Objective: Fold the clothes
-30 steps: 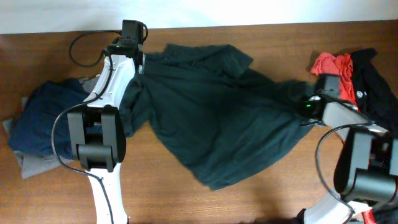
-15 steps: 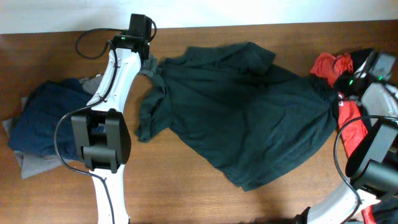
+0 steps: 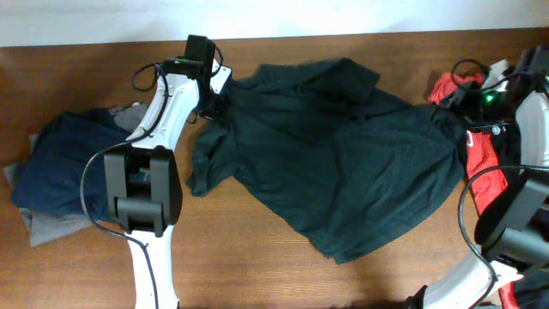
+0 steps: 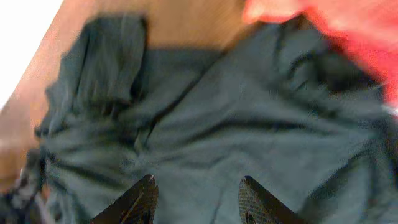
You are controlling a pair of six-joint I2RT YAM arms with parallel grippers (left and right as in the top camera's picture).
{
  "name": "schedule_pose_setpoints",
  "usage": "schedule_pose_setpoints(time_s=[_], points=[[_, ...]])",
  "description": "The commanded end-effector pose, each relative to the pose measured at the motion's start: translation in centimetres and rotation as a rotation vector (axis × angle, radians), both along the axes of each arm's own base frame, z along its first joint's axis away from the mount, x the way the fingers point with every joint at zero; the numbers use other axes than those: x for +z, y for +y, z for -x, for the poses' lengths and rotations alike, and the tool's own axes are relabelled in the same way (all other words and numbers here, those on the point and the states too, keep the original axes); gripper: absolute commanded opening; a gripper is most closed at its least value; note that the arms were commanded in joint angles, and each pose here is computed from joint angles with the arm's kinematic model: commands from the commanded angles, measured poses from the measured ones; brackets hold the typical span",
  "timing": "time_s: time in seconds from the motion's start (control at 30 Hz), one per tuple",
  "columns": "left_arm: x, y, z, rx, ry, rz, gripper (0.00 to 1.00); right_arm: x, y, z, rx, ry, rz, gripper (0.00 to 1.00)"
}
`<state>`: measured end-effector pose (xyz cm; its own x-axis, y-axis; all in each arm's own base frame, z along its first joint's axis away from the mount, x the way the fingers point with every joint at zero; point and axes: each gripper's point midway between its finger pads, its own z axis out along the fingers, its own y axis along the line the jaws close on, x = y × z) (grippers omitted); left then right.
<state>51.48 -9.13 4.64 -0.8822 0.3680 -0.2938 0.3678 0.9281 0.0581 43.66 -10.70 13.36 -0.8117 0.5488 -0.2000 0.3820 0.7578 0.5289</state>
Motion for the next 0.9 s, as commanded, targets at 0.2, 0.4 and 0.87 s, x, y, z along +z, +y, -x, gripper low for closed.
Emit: schedule_pose_setpoints(time_s=[0.2,0.4,0.87], points=[[-3.2,1.4,-2.5,0.03,-0.061,-0.068,0.0,-0.1,9.0,0.9,0.31,0.031,0.029,0.49],[-0.7,7.3,-5.6,0.207,-0.232,-0.33,0.01,-3.6,14.3,3.5,0.447,0.158,0.087,0.51],[-0.9,13.4,-4.6,0.342,-0.188,-0.364,0.5,-15.3,14.2,11.0,0.234,0.451,0.219,0.09]])
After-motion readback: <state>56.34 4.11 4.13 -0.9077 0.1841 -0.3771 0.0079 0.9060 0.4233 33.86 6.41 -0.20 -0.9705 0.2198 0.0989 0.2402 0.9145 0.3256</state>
